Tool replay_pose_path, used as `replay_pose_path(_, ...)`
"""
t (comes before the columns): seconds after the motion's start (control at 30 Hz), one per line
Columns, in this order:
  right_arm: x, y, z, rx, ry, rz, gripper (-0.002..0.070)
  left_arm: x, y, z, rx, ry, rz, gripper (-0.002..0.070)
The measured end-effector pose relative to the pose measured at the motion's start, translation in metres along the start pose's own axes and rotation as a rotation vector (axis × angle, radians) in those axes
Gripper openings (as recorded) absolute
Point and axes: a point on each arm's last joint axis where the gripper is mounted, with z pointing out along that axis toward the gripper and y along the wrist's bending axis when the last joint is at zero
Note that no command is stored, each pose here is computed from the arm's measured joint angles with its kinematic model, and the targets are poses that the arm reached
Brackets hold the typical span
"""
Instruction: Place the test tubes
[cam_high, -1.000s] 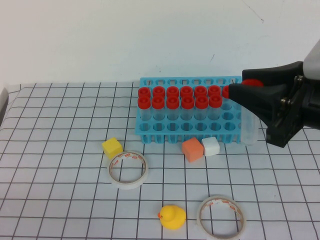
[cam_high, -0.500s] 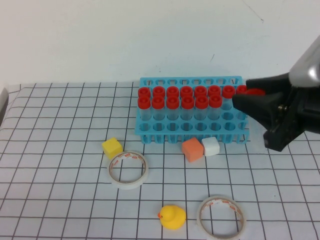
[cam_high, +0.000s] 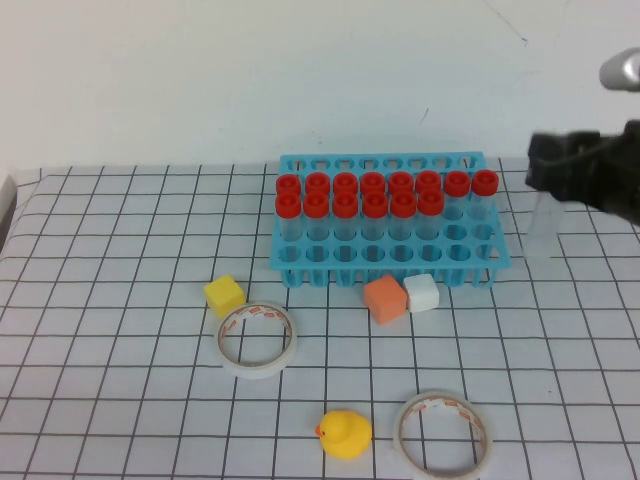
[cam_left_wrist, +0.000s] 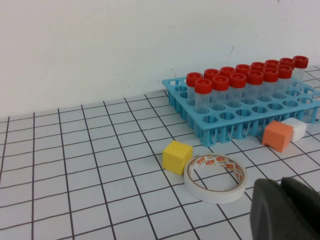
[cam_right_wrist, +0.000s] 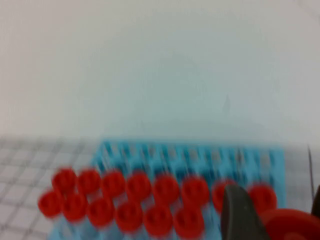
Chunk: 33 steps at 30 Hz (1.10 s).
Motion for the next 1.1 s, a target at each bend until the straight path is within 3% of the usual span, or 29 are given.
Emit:
replay_pose_path(0.3,0.003,0.020,0.027,-0.271,-0.381,-0.180,0.0279,0.000,0.000,0.000,0.000,0.000,0.000,0.0000)
replay_pose_path(0.57,0.029,0.009,0.063,-0.194,-0.311,-0.195,0.0279,0.000,0.000,0.000,0.000,0.000,0.000,0.0000)
replay_pose_path(1.1,0.067,0.001,0.109,-0.179,-0.303,-0.310,0.0279,0.000,0.000,0.000,0.000,0.000,0.000,-0.0001)
